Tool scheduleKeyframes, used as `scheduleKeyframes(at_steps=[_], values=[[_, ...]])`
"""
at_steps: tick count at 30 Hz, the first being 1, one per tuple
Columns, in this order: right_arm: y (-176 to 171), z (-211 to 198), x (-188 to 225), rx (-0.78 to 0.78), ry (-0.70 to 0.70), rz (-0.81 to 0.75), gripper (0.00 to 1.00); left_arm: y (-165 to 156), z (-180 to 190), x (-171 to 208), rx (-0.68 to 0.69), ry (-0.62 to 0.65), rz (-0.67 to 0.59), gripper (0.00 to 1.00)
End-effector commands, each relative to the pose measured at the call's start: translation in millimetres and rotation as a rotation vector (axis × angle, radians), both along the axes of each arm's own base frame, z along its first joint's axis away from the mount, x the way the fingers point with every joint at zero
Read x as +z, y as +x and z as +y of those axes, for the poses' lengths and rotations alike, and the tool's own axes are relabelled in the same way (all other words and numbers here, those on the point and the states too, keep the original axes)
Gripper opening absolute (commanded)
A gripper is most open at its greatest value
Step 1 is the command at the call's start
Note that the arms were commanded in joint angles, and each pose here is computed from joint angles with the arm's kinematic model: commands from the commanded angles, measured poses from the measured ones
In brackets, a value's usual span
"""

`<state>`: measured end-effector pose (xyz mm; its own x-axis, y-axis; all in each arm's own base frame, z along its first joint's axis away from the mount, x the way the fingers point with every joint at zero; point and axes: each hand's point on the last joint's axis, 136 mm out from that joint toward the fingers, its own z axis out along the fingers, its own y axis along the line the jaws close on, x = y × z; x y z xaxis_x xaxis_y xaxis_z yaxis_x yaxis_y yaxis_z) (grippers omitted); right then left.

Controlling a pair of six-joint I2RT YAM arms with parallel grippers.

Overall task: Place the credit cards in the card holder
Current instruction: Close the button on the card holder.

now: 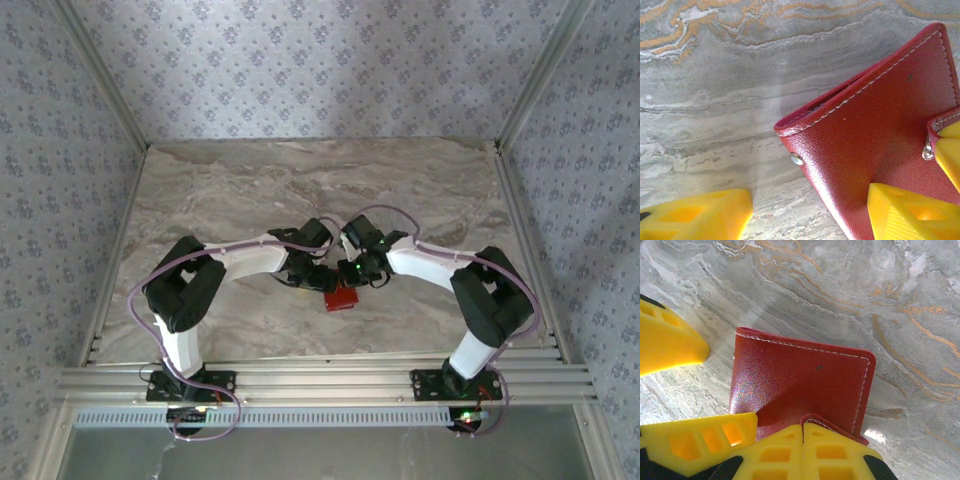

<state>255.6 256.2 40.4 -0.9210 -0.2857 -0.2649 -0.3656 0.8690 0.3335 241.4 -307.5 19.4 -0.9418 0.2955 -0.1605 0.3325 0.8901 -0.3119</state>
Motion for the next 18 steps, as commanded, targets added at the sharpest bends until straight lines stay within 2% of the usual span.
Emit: scheduleKeyframes(at_steps=[1,18], values=[[-23.6,-6.4,-24.4,0.027,-0.075,0.098,0.00,-10.4,5.8,-50.7,-0.018,0.056,0.055,0.66],[-41.3,-18.3,-52.6,-0.036,-0.194,0.145,0.00,-6.4,9.4,-49.1,0.004,0.043,0.058,0.66]])
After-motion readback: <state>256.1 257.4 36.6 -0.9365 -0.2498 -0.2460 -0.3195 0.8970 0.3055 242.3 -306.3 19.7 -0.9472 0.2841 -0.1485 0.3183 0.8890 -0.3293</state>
